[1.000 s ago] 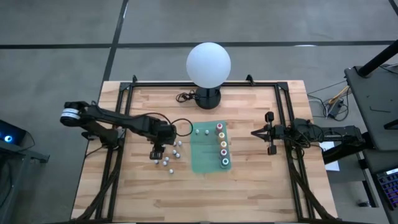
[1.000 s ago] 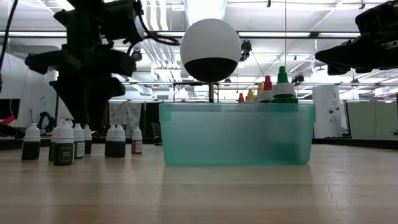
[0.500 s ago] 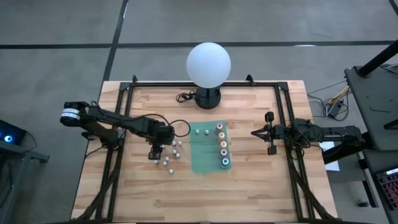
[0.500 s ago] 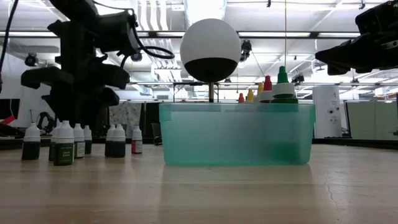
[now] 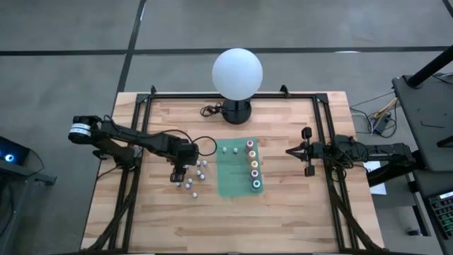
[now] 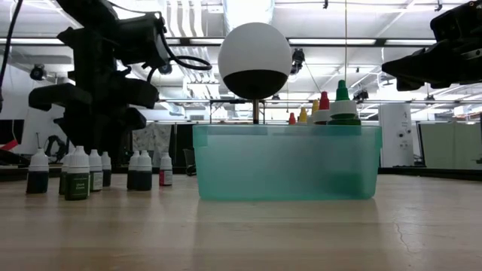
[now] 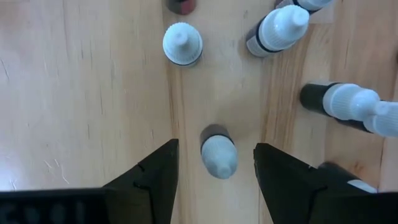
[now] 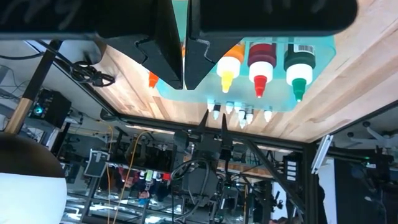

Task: Pick & Place food coloring
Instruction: Put the left small red food coloring bottle into the green bin

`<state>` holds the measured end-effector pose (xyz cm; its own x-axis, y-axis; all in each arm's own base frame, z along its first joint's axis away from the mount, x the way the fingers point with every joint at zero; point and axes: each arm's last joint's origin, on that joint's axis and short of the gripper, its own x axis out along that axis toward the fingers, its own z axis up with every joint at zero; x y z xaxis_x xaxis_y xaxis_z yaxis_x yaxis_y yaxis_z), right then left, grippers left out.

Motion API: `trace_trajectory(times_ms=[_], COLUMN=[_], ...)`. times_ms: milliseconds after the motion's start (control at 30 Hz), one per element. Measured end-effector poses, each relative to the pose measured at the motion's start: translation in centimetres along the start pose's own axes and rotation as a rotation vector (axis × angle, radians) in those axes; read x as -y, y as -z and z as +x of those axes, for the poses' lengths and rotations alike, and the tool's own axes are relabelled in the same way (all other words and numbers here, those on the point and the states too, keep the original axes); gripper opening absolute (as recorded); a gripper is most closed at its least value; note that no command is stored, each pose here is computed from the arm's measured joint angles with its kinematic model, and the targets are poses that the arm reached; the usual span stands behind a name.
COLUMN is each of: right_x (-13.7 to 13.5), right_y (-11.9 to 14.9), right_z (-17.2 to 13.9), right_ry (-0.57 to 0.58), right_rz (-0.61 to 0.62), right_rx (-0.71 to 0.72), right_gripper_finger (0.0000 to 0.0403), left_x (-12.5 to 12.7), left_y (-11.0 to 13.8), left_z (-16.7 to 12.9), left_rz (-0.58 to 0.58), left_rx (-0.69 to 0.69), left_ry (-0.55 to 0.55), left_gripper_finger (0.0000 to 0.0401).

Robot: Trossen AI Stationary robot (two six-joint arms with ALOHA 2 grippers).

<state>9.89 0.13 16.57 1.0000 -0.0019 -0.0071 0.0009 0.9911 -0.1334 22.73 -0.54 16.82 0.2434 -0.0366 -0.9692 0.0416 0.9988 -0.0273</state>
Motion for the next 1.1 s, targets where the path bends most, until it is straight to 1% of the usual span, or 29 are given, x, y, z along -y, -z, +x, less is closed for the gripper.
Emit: trace_trajectory(times_ms=[433,533,700,967,1100], right_x=[0.00,0.00,0.00,0.00,0.00], right_y=[0.00,0.00,0.01,0.01,0.00], right_z=[0.00,0.00,0.00,0.00,0.00], right_ry=[0.000,0.000,0.000,0.000,0.000], right_rz=[0.000,-0.001,0.000,0.000,0.000], right_rx=[0.000,0.000,0.000,0.000,0.000], right_gripper_finger=[0.0009,0.0009,0.0009,0.0009,0.0009], left_x=[-0.02,-0.02,-0.02,-0.02,-0.02], left_y=[-0.19,-0.19,-0.19,-0.16,-0.16], left_z=[0.03,0.03,0.03,0.03,0.02], left_rz=[0.000,0.000,-0.017,-0.013,-0.009], left_rx=[0.022,0.022,0.021,0.018,0.018], left_ry=[-0.006,-0.005,-0.005,-0.004,-0.004], left_gripper_finger=[0.0179,0.0171,0.0139,0.0078,0.0055])
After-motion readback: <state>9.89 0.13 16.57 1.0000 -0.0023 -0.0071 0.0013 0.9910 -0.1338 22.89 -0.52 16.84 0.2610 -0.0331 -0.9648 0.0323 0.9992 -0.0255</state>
